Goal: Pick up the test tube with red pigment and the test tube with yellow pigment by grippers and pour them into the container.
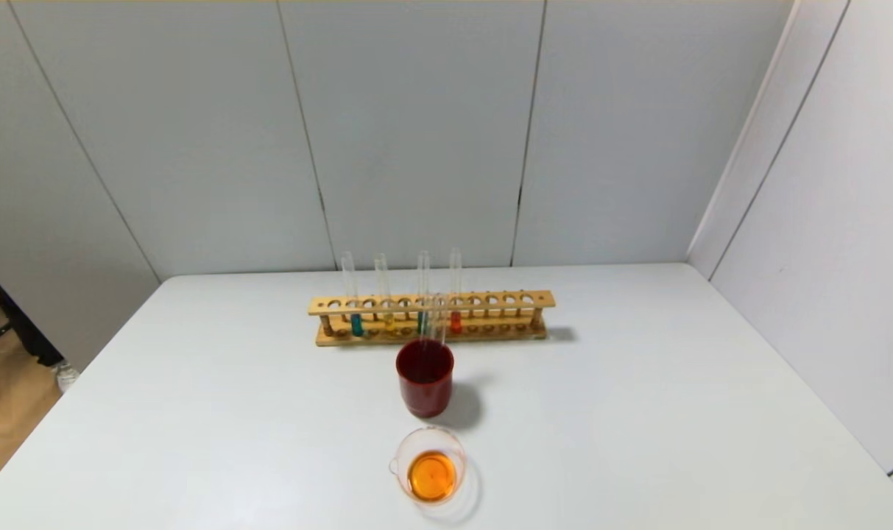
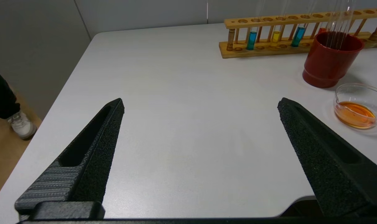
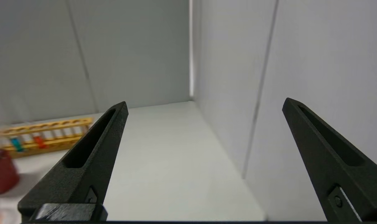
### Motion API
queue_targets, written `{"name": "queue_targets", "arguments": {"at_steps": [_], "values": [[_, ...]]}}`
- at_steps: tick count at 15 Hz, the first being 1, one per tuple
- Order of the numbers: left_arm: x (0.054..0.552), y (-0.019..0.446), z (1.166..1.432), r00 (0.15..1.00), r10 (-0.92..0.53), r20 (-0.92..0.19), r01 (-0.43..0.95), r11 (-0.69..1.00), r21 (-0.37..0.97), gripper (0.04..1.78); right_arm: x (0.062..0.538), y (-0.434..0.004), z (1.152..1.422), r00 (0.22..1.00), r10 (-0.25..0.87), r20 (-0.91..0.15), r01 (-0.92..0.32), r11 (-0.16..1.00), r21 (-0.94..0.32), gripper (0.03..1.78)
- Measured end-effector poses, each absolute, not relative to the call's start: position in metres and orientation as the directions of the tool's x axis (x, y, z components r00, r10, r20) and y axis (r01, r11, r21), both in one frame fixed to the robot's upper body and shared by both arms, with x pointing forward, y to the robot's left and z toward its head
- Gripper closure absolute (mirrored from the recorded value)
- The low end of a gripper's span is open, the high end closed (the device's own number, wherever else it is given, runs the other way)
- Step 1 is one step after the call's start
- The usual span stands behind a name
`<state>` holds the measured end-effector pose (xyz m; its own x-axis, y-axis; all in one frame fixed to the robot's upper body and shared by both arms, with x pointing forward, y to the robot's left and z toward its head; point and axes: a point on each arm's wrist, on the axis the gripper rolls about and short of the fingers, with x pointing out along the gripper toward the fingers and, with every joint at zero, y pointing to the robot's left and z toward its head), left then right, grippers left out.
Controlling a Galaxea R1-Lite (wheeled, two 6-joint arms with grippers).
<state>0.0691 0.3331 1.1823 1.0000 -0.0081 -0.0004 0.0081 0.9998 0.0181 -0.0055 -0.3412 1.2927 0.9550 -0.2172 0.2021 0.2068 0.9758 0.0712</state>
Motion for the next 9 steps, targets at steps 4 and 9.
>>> {"name": "queue_targets", "arguments": {"at_steps": [4,9], "values": [[0.069,0.333,1.182,1.000,-0.008,0.000,0.008,1.000,0.018,0.07,0.031,-0.339,1.252,0.985,-0.115,0.132,0.099,0.988,0.121,0.07],[0.069,0.333,1.182,1.000,-0.008,0.000,0.008,1.000,0.018,0.07,0.032,-0.335,1.264,0.948,0.084,0.307,-0.121,0.987,0.104,0.07]]}}
